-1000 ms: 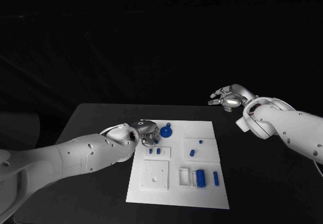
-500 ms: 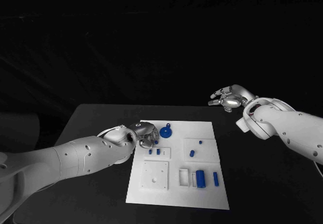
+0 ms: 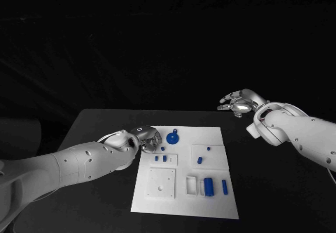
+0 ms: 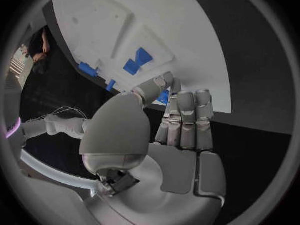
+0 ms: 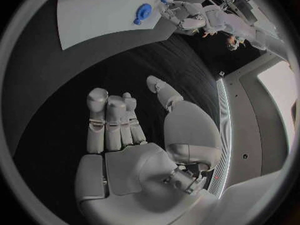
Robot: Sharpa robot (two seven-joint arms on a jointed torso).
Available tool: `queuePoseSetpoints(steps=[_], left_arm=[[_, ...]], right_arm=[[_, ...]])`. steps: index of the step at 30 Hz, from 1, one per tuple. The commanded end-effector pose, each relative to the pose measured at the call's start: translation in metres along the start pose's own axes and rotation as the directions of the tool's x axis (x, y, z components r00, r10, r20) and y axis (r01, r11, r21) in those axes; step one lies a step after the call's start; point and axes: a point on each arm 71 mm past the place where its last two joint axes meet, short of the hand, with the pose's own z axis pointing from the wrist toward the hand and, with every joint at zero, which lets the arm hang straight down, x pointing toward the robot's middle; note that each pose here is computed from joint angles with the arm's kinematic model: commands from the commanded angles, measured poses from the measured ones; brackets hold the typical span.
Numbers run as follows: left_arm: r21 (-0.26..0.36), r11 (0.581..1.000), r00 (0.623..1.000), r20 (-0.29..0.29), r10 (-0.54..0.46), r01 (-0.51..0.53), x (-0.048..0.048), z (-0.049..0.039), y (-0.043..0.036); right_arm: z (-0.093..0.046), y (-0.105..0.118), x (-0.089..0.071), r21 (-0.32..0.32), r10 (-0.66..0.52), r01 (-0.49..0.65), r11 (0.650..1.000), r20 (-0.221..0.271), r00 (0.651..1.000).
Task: Assemble the parts on the task board
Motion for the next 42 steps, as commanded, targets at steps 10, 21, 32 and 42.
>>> queuePoseSetpoints(steps=[10, 21, 32, 42], left_arm=[[-0.087, 0.865, 0.869, 0.087, -0.488, 0.495, -0.0386, -0.0065, 0.0389], [0.04, 0.687, 0.689, -0.051, -0.723, 0.725, -0.0586, -0.019, 0.0268], [0.102, 0.381, 0.381, 0.018, -0.924, 0.919, -0.072, -0.0262, 0.0234], [0.121, 0.339, 0.341, 0.004, -0.94, 0.933, -0.0714, -0.0266, 0.0108]], right_arm=[[-0.011, 0.001, 0.017, -0.101, -0.059, 0.051, 0.994, -0.077, 0.995], [-0.032, -0.004, 0.059, -0.249, -0.369, 0.327, 0.912, -0.146, 0.918], [-0.045, -0.012, 0.09, -0.317, -0.557, 0.496, 0.808, -0.142, 0.818], [-0.046, -0.012, 0.111, -0.321, -0.617, 0.555, 0.767, -0.134, 0.775]])
